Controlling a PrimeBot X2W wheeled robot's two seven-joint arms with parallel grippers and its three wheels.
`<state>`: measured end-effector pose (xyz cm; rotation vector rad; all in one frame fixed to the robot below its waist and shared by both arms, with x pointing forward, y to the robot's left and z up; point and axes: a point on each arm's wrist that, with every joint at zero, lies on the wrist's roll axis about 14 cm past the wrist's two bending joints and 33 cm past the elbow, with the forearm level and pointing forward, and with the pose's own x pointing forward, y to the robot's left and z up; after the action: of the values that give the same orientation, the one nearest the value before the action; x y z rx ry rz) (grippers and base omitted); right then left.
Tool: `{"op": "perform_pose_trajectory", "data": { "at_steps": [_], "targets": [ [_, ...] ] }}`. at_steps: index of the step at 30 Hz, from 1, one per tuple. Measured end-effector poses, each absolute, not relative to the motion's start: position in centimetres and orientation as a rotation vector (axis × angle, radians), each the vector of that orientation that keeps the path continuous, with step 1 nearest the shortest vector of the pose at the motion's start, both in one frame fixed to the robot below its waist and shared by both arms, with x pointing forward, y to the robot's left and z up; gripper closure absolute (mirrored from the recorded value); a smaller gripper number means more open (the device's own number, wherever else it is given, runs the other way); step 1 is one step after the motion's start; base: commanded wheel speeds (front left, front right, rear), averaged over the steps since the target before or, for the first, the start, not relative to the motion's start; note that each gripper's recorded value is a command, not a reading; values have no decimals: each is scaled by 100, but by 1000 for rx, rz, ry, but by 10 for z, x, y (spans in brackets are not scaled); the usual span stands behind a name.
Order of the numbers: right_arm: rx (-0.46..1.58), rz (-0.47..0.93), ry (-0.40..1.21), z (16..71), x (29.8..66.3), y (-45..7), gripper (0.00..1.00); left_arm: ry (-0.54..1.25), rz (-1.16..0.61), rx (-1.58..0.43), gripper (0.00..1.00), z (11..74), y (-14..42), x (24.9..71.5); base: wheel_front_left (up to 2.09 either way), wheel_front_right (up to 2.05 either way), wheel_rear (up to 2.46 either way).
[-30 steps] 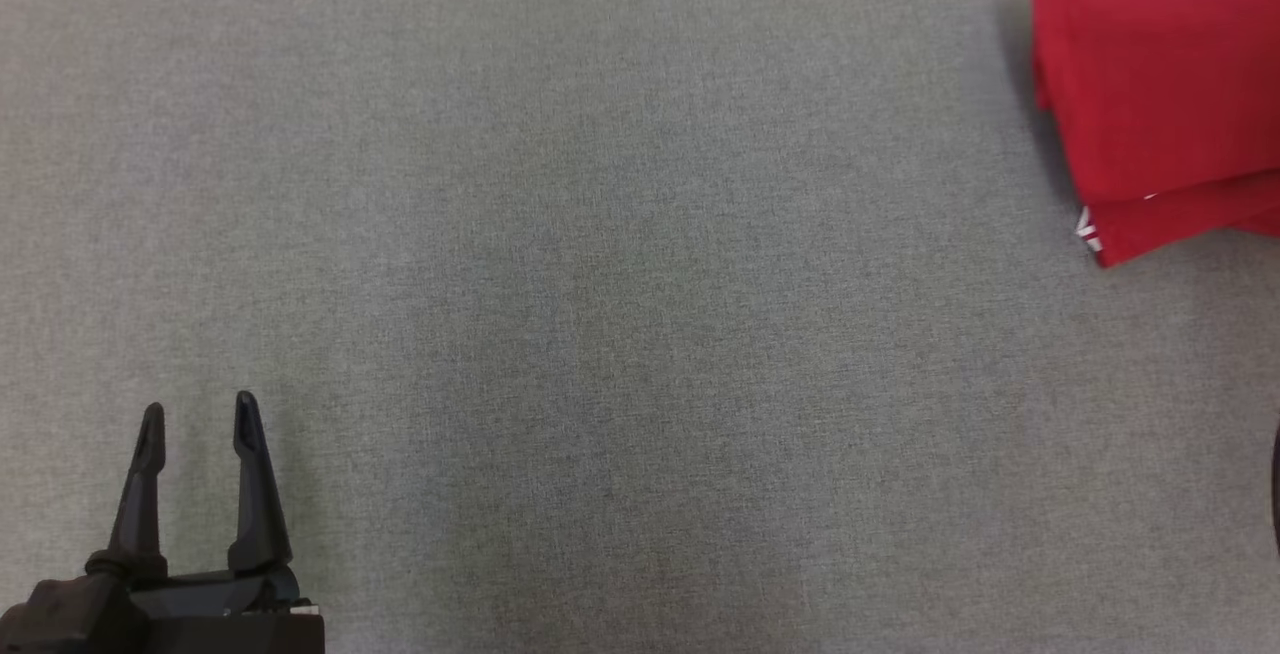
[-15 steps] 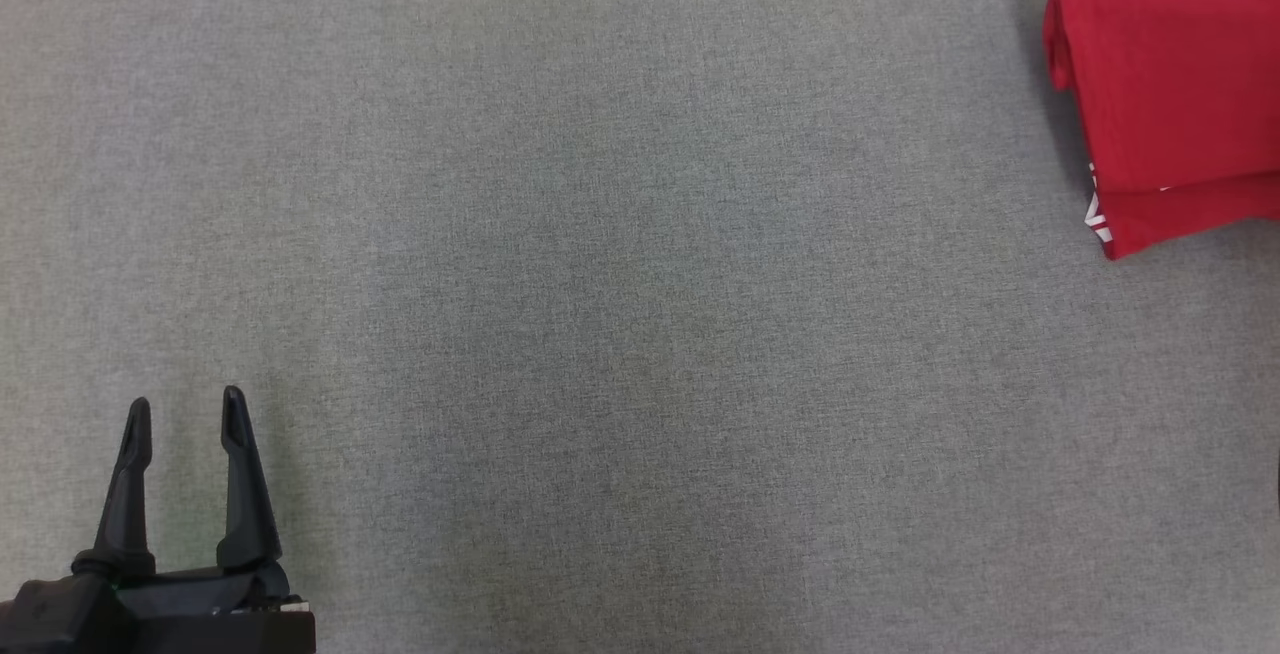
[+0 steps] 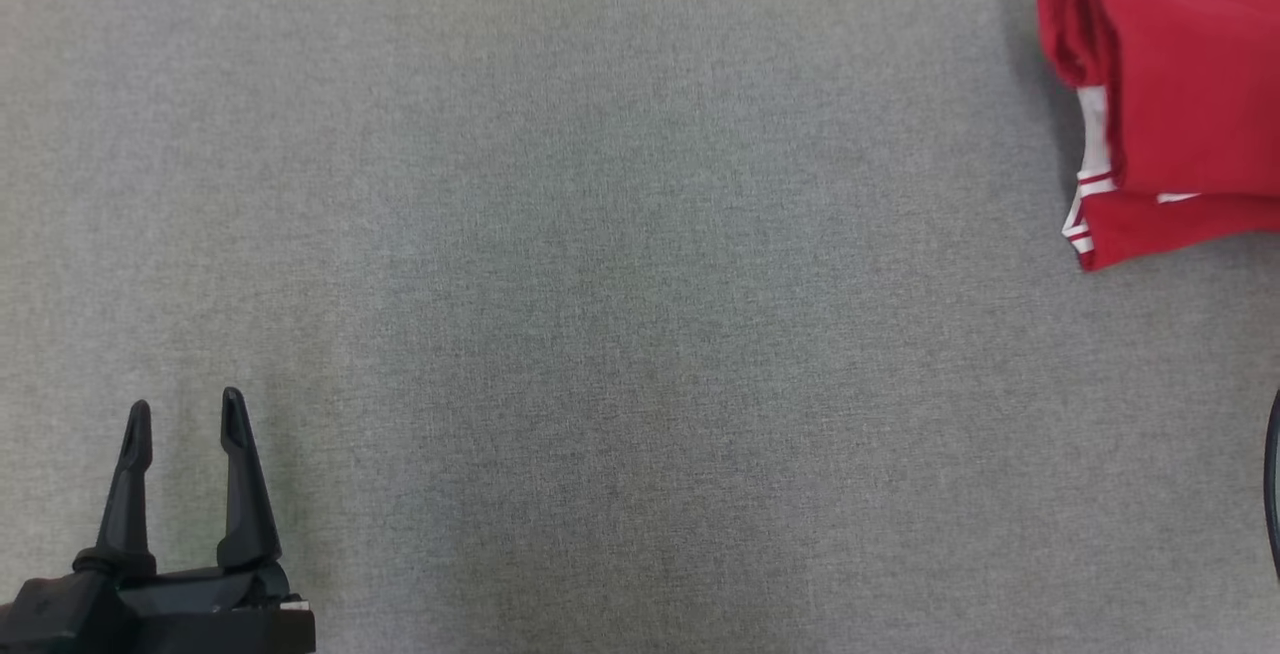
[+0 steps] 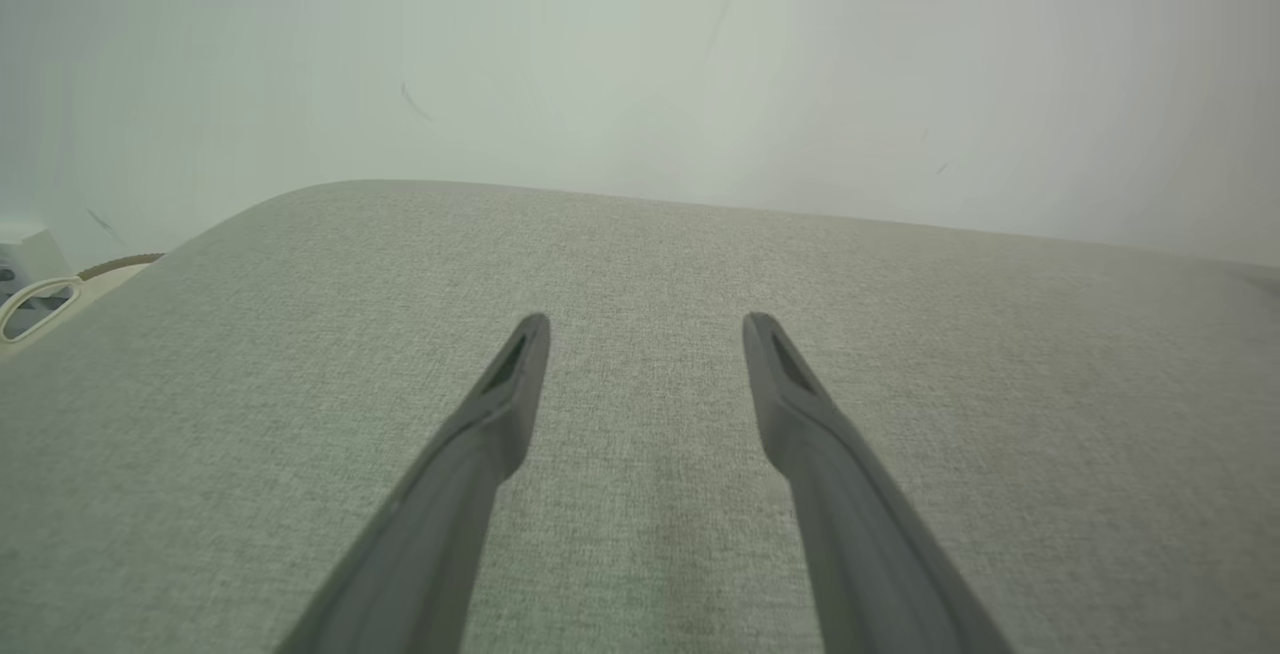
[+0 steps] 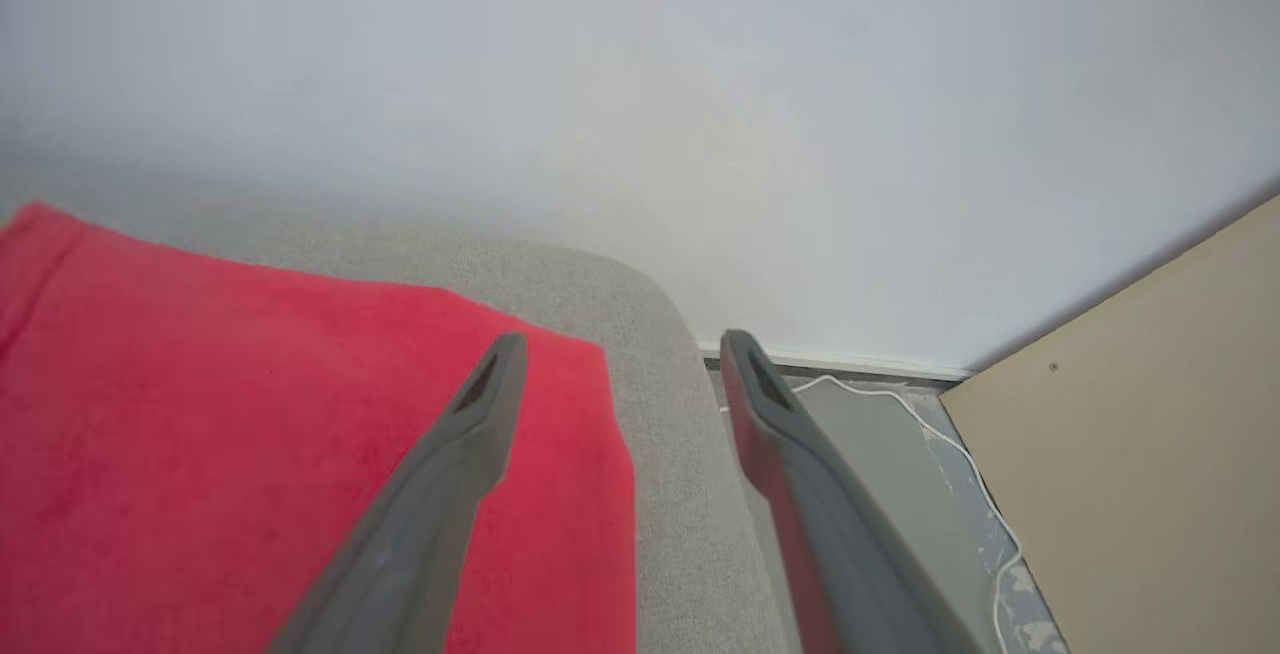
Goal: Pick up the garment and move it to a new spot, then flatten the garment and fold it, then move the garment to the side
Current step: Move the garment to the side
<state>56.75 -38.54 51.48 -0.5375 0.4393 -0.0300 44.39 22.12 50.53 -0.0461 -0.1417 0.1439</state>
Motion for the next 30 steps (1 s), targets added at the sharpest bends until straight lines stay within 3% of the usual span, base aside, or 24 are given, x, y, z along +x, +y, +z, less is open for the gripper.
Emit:
{"op": "perform_pose_trajectory", "data": {
  "at_steps": [5, 13, 30],
  "targets": [
    [-359, 28, 187, 559, 586, -338, 0, -163, 147, -62, 0, 515, 221, 438, 0, 0, 0],
    [-156, 101, 23, 591, 575, -290, 0, -191, 148, -88, 0, 530, 220, 427, 0, 0, 0],
    [105, 267, -126, 565, 488, -174, 0, -253, 144, -108, 0, 559, 221, 393, 0, 0, 0]
  ]
}}
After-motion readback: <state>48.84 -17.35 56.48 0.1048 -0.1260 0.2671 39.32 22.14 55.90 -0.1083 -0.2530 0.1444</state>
